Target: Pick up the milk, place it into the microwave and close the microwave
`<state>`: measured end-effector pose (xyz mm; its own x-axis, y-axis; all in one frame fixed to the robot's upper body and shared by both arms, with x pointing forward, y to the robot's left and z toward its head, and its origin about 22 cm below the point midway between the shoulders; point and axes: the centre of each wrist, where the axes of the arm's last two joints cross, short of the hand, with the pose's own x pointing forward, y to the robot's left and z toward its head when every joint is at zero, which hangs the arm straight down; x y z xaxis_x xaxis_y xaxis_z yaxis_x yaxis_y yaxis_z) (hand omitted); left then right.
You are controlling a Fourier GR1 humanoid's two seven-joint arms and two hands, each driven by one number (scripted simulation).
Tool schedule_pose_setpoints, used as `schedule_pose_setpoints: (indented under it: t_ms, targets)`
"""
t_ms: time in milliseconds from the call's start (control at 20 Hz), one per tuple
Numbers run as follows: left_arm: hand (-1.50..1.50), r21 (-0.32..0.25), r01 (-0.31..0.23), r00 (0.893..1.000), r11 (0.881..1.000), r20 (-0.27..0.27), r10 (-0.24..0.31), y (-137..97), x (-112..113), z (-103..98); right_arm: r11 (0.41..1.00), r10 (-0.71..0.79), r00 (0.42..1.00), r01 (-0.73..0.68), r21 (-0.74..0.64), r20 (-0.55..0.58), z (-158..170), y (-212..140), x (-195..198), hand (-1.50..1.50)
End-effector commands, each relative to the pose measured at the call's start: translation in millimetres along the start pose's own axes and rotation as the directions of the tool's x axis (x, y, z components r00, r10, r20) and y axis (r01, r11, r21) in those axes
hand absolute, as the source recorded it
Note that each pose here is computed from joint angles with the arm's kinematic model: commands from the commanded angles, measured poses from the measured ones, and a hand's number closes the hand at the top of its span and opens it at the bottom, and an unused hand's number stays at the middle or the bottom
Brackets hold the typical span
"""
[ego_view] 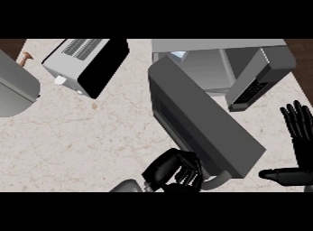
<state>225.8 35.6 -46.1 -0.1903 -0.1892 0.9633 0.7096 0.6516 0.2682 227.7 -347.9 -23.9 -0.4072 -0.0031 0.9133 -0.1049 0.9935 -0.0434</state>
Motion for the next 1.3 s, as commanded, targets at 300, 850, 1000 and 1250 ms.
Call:
schedule_pose_setpoints:
  t_ms: [300,850,1000,1250]
  targets:
    - [1.50,0.203,-0.071,0.996,0.977,0.071,0.057,-10.0,24.8,-22.9,0.988,-0.080,0.995,0.073,0.137,0.051,-16.8,-5.6,43.4,-1.50]
    - [1.50,0.349,-0.085,0.991,0.933,0.123,0.044,30.9,51.0,-64.6,0.932,-0.161,0.984,0.126,0.339,0.077,-43.9,1.8,68.9,-1.50]
    - [1.50,0.396,-0.088,0.992,0.914,0.118,0.044,46.5,58.3,-76.6,0.926,-0.176,0.980,0.134,0.352,0.090,-51.6,0.2,75.8,-1.50]
    - [1.50,0.463,-0.126,0.991,0.877,0.099,0.090,61.4,62.7,-86.4,0.911,-0.219,0.969,0.162,0.380,0.113,-60.2,3.6,84.6,-1.50]
